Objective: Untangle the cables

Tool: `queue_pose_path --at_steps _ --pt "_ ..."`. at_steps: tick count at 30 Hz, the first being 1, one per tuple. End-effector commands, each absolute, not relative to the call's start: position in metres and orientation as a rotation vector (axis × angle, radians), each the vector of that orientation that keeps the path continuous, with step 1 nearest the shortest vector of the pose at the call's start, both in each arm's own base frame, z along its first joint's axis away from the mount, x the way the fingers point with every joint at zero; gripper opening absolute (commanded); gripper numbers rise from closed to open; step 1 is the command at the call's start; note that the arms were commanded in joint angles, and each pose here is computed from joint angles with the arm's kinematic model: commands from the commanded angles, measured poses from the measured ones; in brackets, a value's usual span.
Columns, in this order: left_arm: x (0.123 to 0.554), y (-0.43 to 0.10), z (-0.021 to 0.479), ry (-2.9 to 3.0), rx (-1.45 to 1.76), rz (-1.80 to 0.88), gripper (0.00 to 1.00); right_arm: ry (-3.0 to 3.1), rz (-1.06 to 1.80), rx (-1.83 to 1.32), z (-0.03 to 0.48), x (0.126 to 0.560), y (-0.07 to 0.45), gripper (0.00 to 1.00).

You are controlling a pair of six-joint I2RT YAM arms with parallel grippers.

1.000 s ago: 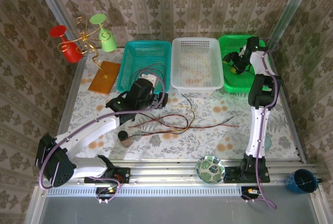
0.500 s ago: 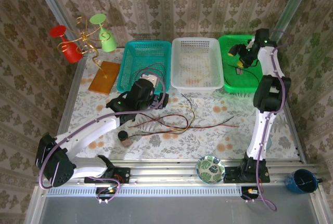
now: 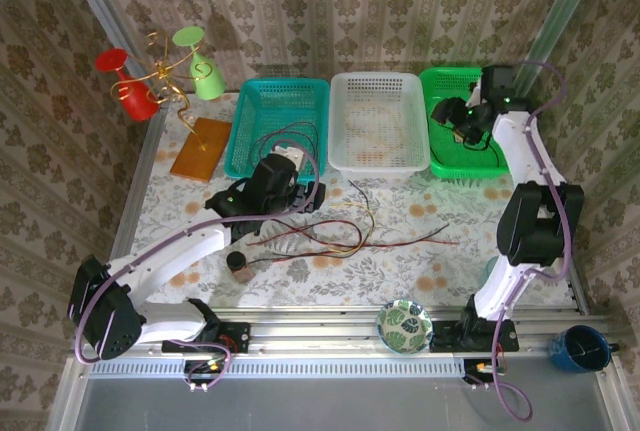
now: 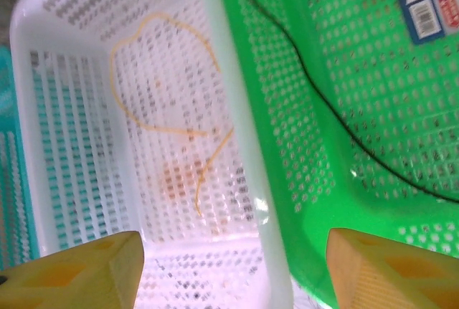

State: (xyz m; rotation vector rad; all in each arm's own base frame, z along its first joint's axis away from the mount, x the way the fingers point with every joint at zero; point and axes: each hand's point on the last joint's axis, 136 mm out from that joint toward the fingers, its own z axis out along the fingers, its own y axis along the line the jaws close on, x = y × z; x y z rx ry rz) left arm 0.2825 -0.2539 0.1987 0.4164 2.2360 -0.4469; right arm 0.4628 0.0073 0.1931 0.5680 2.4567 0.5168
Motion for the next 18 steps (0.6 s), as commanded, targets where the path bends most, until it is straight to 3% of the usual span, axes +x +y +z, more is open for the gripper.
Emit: queue_pose_path --at_steps 1,8,18 --pt "0.276 -0.256 0.195 2.245 0.391 -0.495 0.85 2.383 0.378 0.421 0.219 0.448 0.009 0.68" --pt "0.271 -0.25 0.188 2.261 0.36 -0.503 0.85 2.326 0.283 0.142 0.221 0.388 0.062 0.64" --pt "0.266 -0.247 0.175 2.288 0.352 -0.511 0.85 2.462 0.364 0.086 0.161 0.303 0.117 0.51"
